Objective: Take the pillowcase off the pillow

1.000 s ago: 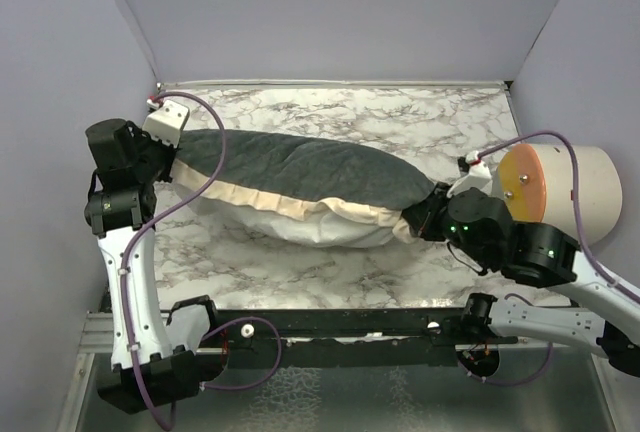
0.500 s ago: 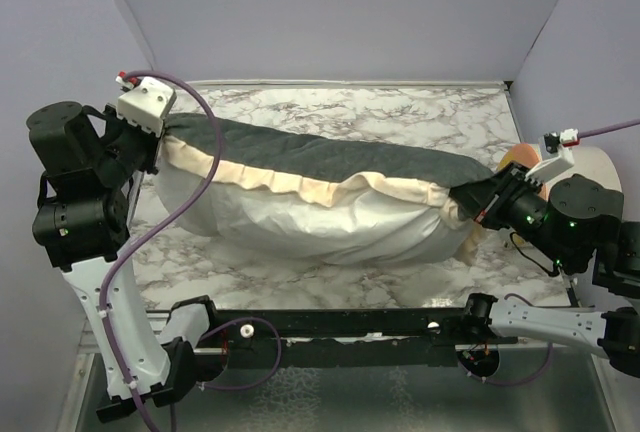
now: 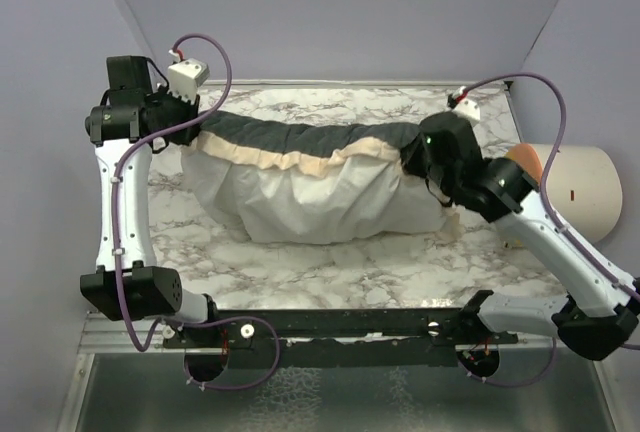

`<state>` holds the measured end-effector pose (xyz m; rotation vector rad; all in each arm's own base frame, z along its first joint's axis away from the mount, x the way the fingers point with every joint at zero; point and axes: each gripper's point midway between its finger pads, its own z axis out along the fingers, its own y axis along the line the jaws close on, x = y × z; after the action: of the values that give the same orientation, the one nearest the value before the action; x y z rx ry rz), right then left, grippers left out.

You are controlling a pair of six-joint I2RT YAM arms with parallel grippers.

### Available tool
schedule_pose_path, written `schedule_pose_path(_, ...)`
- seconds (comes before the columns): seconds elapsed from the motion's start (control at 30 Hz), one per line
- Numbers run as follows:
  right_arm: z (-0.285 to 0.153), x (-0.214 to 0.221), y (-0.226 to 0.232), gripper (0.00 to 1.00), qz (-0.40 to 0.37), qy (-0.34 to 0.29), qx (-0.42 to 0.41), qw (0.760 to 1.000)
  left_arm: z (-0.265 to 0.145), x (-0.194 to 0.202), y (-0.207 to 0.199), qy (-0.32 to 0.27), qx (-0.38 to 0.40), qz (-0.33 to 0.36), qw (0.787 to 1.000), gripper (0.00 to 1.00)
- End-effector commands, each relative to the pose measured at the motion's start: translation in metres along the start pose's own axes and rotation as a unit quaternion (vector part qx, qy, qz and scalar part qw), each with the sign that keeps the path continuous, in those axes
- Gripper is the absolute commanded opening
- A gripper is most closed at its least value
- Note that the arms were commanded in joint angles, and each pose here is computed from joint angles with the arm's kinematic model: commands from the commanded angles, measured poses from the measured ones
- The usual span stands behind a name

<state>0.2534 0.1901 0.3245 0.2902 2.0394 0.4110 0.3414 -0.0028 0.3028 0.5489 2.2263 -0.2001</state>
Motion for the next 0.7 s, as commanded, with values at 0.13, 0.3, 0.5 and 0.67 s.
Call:
schedule_pose_path(0.13, 0.026, -0.057, 0.040, 0.01, 0.039, -0.011, -0.110, 0.993, -0.066, -0.061, -0.024, -0.113, -0.034, 0.038, 0.992, 0.00)
schedule_pose_path(0.3, -0.005, -0.068, 0.046, 0.01, 0.046, -0.016, -0.149, 0.988, -0.099, -0.056, -0.036, -0.132, -0.056, 0.068, 0.987, 0.00)
schedule_pose_path(0.5, -0.061, -0.068, 0.038, 0.01, 0.062, 0.000, -0.196, 0.979, -0.146, -0.053, -0.064, -0.149, -0.053, 0.100, 0.982, 0.00)
schedule_pose_path(0.67, -0.111, -0.062, 0.023, 0.01, 0.084, 0.019, -0.228, 0.970, -0.176, -0.042, -0.082, -0.133, -0.045, 0.106, 0.984, 0.00)
